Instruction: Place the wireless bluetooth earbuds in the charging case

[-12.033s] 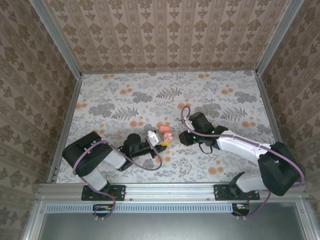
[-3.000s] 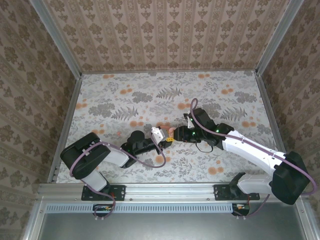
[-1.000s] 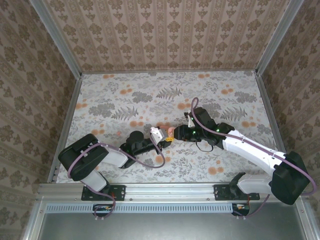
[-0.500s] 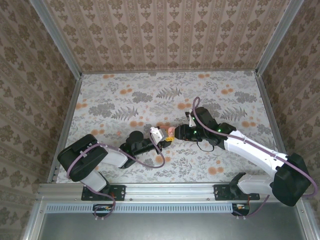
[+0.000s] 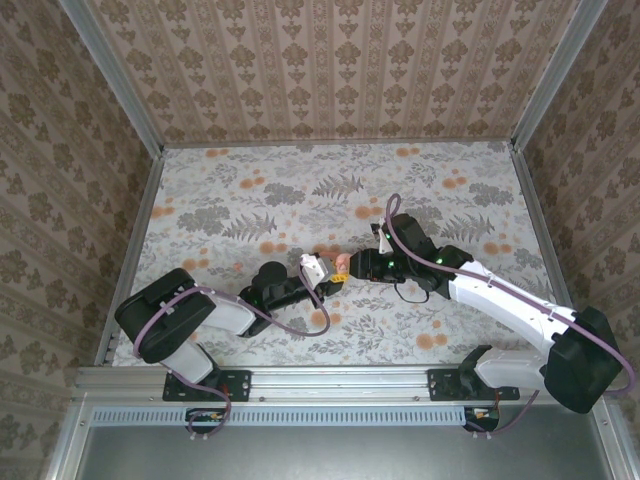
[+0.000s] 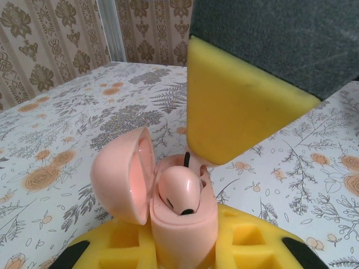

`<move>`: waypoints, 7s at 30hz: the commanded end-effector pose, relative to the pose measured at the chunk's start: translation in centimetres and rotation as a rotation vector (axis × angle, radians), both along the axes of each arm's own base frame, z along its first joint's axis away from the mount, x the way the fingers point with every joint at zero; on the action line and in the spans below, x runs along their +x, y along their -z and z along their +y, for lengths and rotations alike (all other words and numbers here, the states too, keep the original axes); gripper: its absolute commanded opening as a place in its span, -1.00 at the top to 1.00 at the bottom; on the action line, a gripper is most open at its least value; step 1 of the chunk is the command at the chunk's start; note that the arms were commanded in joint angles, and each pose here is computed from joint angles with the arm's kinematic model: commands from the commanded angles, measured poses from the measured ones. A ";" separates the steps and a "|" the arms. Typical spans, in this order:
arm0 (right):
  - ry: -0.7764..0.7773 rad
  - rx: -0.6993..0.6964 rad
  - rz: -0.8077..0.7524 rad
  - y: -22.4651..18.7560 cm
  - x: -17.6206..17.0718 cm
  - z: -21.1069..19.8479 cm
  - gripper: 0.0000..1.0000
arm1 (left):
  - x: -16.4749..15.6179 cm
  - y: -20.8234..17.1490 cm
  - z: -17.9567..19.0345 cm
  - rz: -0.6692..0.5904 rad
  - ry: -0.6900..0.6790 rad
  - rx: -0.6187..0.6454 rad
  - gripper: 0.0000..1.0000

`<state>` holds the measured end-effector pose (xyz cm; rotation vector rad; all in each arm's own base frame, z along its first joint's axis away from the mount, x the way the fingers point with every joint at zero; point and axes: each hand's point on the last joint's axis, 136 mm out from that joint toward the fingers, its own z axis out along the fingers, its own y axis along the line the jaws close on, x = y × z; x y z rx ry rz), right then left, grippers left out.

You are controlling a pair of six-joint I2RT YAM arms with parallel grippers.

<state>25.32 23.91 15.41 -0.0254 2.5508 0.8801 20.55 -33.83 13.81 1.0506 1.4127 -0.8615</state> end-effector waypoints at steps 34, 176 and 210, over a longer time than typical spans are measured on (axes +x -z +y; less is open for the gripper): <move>-0.043 0.043 -0.074 -2.8 -1.6 -0.8 0.17 | 0.1 -1.3 0.4 -0.045 -0.012 -0.013 0.76; -0.101 0.327 0.009 -3.0 1.1 1.4 0.54 | -0.2 -2.7 0.8 -0.070 -0.014 -0.016 0.76; -0.168 0.227 -0.409 -8.0 1.5 -2.8 0.15 | -1.6 -4.7 0.4 -0.038 0.070 -0.085 0.76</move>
